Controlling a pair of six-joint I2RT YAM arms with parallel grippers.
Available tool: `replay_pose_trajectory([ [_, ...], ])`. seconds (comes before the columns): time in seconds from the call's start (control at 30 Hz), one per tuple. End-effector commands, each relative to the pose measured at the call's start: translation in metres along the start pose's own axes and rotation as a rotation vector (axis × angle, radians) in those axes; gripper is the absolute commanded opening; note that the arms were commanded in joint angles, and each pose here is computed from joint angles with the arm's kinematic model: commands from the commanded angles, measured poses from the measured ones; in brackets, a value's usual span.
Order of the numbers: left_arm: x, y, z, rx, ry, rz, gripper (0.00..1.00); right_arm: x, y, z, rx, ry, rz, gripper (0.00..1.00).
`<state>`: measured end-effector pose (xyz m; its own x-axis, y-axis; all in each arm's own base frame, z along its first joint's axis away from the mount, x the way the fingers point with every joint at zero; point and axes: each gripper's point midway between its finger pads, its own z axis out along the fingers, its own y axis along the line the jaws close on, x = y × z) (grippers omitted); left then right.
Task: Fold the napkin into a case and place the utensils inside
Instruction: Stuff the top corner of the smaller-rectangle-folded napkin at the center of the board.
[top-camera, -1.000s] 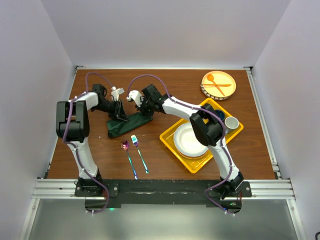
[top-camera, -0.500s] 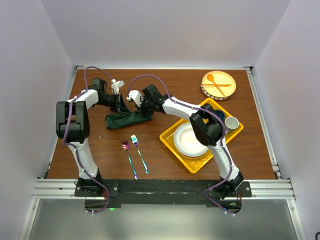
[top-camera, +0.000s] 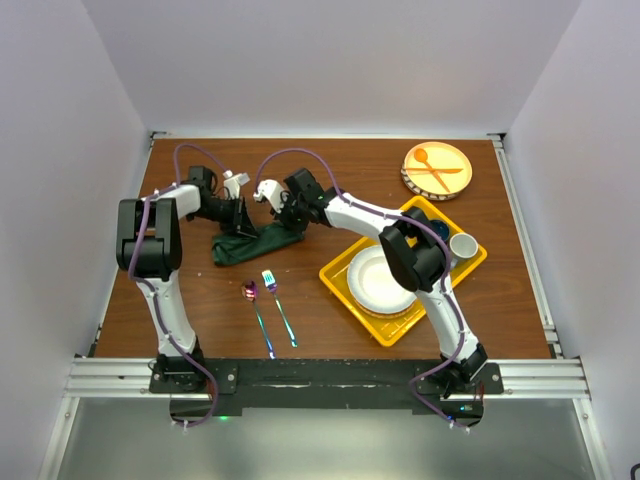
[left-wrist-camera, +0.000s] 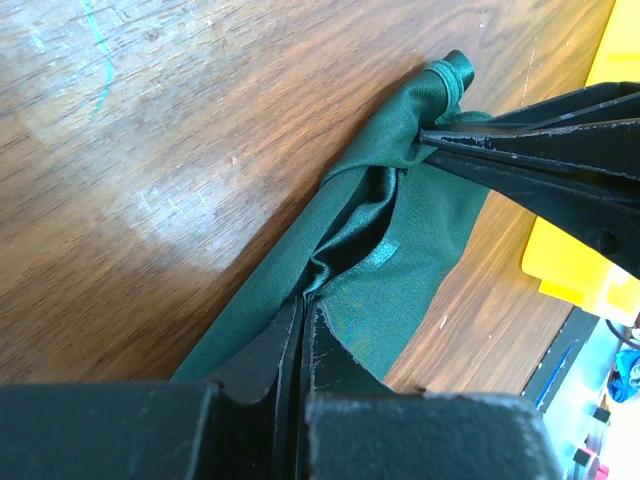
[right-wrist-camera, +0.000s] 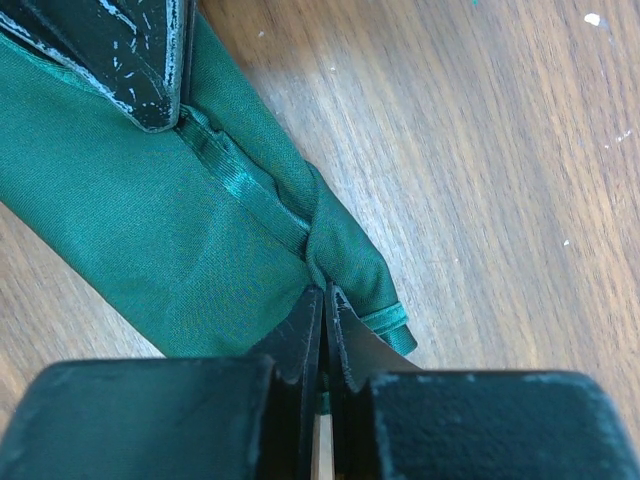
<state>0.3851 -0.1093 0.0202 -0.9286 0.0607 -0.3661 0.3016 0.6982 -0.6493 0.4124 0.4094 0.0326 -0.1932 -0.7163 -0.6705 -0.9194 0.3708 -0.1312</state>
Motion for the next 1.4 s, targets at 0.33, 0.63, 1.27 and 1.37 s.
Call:
replay_pose_trajectory([
  [0.33, 0.016, 0.024, 0.012, -0.073, 0.034, -0.022, 0.0, -0.052, -0.022, -0.048, 0.091, -0.094, -0.02, 0.41],
  [0.63, 0.013, 0.025, 0.013, -0.073, 0.029, -0.02, 0.0, -0.037, -0.023, -0.033, 0.101, -0.059, -0.16, 0.45],
  [1.27, 0.013, 0.027, 0.013, -0.081, 0.027, -0.031, 0.0, -0.009, -0.007, -0.016, 0.224, -0.057, -0.465, 0.0],
  [1.37, 0.014, 0.026, 0.013, -0.073, 0.028, -0.034, 0.0, -0.032, 0.001, -0.025, 0.178, -0.128, -0.44, 0.08],
])
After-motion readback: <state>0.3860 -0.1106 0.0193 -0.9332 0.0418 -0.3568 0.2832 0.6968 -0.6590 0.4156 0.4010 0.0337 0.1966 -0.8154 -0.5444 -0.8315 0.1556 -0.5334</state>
